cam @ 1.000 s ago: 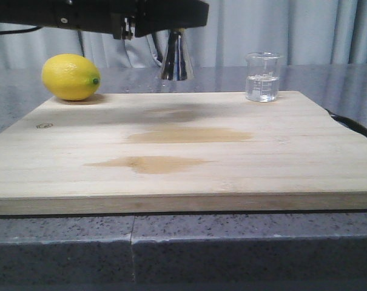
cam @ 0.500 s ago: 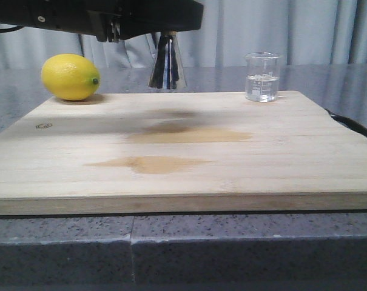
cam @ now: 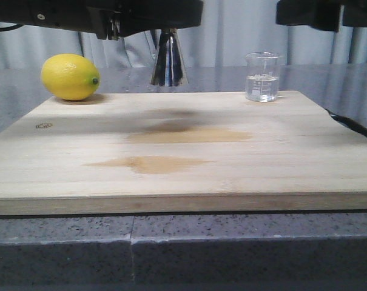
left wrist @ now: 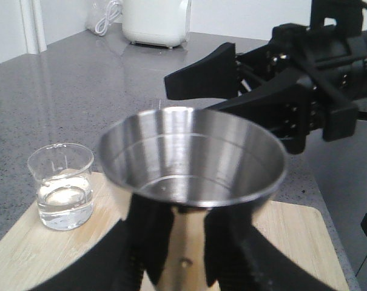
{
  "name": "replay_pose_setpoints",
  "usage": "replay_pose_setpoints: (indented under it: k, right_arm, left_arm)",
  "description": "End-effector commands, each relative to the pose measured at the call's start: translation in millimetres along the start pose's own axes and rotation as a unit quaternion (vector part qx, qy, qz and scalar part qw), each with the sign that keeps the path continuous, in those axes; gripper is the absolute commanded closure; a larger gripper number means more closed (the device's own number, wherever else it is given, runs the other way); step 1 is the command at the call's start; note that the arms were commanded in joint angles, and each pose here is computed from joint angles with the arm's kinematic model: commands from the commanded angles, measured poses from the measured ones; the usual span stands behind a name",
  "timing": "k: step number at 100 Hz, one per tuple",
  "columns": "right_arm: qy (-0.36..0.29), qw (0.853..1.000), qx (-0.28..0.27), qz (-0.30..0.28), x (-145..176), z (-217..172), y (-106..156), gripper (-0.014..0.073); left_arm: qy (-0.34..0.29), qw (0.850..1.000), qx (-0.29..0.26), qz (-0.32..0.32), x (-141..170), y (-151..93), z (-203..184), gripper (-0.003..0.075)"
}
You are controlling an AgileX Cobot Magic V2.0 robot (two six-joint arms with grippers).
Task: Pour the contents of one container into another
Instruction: 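Reach the right gripper to the glass beaker and grasp it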
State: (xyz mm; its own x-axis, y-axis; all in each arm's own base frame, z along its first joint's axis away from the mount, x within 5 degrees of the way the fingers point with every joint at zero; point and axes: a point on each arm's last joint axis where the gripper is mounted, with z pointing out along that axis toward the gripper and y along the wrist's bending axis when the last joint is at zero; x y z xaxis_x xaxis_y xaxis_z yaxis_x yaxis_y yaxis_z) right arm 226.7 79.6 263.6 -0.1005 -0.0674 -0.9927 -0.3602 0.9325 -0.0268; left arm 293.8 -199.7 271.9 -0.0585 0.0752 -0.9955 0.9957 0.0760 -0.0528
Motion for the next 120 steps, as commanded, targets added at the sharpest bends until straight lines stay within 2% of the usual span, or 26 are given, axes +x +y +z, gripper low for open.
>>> replay_pose_setpoints:
  k: [1, 15, 30, 55, 97, 104, 120]
  right_arm:
    - [-0.094, 0.996, -0.008, -0.005, -16, 12, 1, 0.001]
    - [-0.11, 0.994, -0.013, 0.0, 1, 32, 2, 0.001]
    - [-0.076, 0.997, -0.012, 0.002, 18, 54, 0, 0.001]
    - [-0.052, 0.999, -0.006, 0.002, 25, 84, -5, 0.001]
    - [-0.056, 0.998, -0.008, -0.011, 37, 100, -14, 0.0013]
    - [-0.053, 0.998, -0.008, -0.011, 38, 100, -14, 0.0037]
    - [-0.053, 0.998, -0.009, -0.012, 38, 100, -13, 0.016]
  left_arm:
    - [-0.069, 0.997, 0.028, 0.019, -31, -13, -2, 0.05]
    - [-0.069, 0.997, 0.028, 0.019, -31, -13, -2, 0.05]
    - [-0.069, 0.997, 0.028, 0.018, -31, -13, -2, 0.05]
    - [-0.069, 0.997, 0.028, 0.018, -31, -13, -2, 0.05]
    - [-0.069, 0.997, 0.028, 0.018, -31, -13, -2, 0.05]
    - [-0.069, 0.997, 0.028, 0.018, -31, -13, -2, 0.05]
    - [-0.069, 0.997, 0.028, 0.018, -31, -13, -2, 0.05]
